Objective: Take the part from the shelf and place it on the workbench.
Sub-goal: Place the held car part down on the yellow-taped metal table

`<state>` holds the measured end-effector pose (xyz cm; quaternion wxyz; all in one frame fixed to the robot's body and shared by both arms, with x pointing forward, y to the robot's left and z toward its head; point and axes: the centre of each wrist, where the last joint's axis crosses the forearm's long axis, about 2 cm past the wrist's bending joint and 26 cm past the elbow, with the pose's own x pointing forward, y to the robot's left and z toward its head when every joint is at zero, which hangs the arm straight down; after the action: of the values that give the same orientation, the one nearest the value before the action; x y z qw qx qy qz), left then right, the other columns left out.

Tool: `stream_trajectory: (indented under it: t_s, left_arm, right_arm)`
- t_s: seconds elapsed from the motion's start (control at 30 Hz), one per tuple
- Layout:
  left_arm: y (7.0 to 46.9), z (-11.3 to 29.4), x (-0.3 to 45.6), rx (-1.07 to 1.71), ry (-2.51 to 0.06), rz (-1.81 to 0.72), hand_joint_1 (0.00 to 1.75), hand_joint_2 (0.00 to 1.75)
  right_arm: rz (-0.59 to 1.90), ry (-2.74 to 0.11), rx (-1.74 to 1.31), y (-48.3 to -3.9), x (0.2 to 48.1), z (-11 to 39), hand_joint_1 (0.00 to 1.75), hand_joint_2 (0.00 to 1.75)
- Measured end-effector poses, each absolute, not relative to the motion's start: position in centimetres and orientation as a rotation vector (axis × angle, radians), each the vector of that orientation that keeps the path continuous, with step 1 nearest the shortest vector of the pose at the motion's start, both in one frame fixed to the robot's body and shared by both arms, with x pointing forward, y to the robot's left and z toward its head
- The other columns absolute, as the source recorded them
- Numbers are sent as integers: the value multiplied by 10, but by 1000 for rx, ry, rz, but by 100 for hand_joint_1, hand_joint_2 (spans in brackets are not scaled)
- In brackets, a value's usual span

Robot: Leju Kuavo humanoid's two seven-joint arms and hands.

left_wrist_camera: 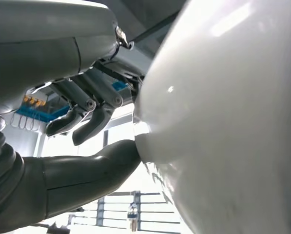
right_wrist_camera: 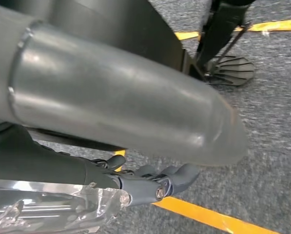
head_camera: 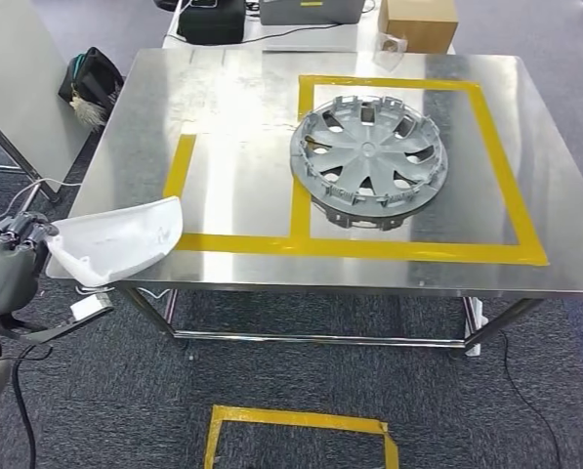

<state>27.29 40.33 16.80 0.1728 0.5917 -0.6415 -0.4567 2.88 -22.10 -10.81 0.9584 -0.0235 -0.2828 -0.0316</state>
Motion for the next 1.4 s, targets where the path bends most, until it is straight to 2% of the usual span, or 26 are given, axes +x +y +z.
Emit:
stream_trajectory:
  t_s: [0.37,0.7,0.9,1.4]
  left_arm:
    - [401,158,268,1647,-1805,-1297,175,175]
    - [399,172,281,1664,-1803,-1296,175,175]
    - [378,186,314,1602,-1761,-1372,175,175]
    - [322,190,364,1447,-1706,-1437,175,175]
  right_arm:
    - [-63,-560,-51,-221,23,-109,0,0]
    - [-58,-568,-50,-221,28,-108,0,0]
    - [-47,-575,-38,-221,33,-108,0,0]
    - [-34,-579,-19,-221,35,-107,0,0]
